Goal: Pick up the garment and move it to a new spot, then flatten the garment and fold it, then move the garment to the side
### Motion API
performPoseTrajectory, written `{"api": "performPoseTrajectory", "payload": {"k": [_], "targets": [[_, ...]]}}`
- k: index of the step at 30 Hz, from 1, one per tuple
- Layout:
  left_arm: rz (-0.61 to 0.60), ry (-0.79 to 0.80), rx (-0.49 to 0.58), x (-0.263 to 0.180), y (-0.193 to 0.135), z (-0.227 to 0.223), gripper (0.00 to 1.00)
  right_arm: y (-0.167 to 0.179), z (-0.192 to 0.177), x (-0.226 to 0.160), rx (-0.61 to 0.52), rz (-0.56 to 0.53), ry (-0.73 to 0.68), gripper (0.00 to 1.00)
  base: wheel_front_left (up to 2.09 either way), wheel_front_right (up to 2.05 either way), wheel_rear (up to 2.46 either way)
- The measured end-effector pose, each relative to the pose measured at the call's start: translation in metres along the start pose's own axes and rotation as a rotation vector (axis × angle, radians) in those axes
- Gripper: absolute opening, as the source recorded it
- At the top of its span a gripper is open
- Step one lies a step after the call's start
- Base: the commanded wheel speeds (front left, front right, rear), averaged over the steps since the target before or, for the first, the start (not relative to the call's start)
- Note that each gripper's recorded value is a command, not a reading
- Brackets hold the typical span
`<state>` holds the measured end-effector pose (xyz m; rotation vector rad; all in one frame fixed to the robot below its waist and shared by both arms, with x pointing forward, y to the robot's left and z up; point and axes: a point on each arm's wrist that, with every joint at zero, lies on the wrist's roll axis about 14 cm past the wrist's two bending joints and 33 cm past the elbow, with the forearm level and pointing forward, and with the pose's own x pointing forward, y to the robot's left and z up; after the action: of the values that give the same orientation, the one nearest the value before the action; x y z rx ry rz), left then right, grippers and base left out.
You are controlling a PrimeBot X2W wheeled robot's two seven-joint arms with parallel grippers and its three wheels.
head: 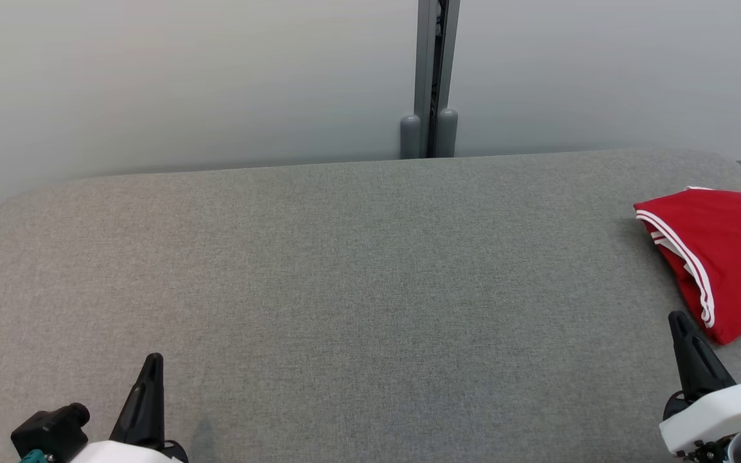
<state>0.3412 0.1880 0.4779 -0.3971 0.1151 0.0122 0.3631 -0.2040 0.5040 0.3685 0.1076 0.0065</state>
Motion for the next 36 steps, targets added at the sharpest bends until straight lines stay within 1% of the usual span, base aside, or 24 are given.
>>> {"api": "performPoseTrajectory", "payload": {"k": [14, 17, 36], "targets": [[-0.003, -0.011, -0.224, 0.010, -0.008, 0.000, 0.00, -0.015, 0.000, 0.013, 0.218, -0.029, 0.036, 0.00, 0.00, 0.00, 0.00], [-0.004, -0.017, -0.249, 0.013, -0.009, 0.002, 0.00, -0.016, -0.001, 0.014, 0.248, -0.028, 0.041, 0.00, 0.00, 0.00, 0.00], [-0.011, -0.042, -0.510, 0.023, -0.018, 0.004, 0.00, -0.026, 0.004, 0.029, 0.516, -0.025, 0.062, 0.00, 0.00, 0.00, 0.00]]}}
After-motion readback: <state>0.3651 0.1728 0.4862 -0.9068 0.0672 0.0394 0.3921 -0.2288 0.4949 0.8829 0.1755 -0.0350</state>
